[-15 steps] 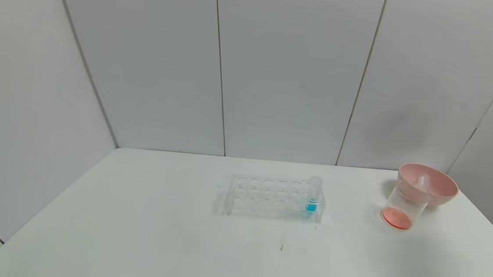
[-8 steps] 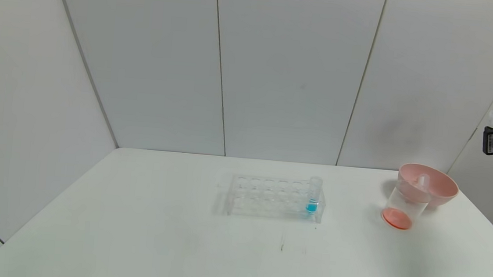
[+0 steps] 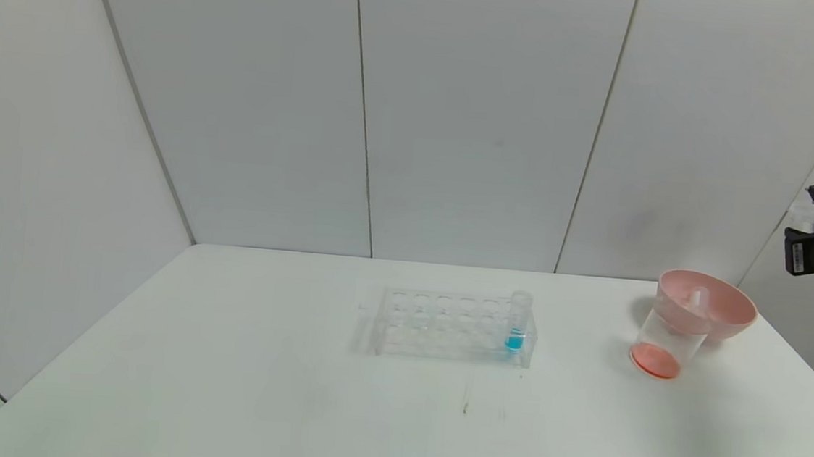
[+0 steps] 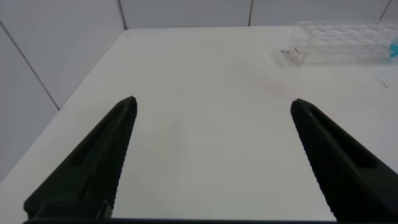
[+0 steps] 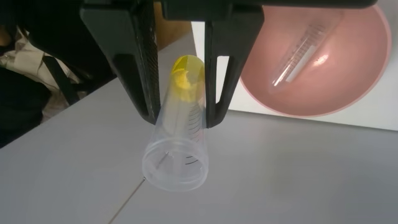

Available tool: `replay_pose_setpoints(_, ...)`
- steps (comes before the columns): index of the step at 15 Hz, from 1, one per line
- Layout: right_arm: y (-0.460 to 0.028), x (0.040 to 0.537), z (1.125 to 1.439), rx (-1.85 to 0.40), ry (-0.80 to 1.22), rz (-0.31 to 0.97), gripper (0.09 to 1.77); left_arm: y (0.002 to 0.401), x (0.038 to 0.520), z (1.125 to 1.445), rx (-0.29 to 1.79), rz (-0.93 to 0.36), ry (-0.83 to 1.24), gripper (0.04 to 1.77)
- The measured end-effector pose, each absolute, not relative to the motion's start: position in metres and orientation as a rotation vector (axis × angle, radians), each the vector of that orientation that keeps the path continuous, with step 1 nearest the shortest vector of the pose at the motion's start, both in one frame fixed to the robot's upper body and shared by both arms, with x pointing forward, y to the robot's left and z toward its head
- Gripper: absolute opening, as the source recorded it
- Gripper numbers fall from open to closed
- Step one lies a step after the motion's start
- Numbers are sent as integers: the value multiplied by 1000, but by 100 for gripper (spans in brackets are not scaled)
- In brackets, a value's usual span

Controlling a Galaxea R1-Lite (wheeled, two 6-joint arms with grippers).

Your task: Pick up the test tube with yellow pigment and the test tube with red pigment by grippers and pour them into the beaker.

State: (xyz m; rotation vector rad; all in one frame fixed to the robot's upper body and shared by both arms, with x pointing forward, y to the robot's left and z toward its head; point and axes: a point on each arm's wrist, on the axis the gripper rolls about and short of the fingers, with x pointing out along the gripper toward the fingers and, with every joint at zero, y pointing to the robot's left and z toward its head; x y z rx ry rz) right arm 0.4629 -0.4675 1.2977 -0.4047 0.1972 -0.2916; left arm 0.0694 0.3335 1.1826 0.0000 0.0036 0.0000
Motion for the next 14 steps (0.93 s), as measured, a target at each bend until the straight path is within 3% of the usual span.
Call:
replay_pose_setpoints(8, -454, 457, 1292, -421, 179, -225, 49, 334, 69, 1183, 0, 0, 4, 176)
replay_pose_setpoints(14, -445, 452, 1290, -418, 120, -12, 49, 334, 69, 1183, 0, 0, 4, 176)
